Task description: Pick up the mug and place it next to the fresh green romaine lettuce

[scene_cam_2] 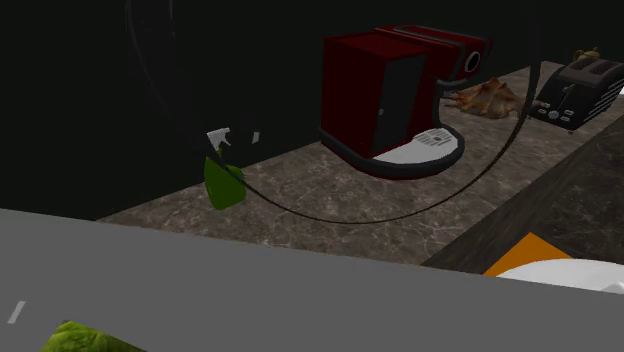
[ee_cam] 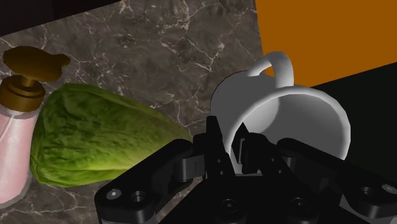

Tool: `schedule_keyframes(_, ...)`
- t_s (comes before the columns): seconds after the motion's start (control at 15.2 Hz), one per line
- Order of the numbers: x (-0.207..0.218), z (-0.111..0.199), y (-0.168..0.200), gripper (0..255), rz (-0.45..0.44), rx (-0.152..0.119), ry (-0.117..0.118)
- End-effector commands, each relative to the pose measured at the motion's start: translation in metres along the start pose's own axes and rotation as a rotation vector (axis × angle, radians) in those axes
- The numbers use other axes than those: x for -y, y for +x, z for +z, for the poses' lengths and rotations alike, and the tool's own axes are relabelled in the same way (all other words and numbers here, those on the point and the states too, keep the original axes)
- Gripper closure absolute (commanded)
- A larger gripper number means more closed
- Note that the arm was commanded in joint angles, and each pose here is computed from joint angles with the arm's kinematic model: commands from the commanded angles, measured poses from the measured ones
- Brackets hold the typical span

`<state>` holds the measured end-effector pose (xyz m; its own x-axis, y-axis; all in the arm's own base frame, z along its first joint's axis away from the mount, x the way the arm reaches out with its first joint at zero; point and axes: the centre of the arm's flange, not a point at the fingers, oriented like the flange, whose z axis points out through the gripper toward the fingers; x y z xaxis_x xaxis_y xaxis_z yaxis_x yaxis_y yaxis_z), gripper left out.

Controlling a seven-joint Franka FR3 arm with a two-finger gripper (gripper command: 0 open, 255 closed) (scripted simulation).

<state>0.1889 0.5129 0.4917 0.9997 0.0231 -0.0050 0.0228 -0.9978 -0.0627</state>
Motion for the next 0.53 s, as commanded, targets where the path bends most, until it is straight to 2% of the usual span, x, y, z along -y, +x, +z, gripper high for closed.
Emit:
schedule_keyframes(0.0, 0.0, 0.011, 0.0, 255, 0.0, 0.0, 0.001)
schedule_keyframes(0.46, -0.002, 0.048, 0.0, 255, 0.0, 0.0, 0.001)
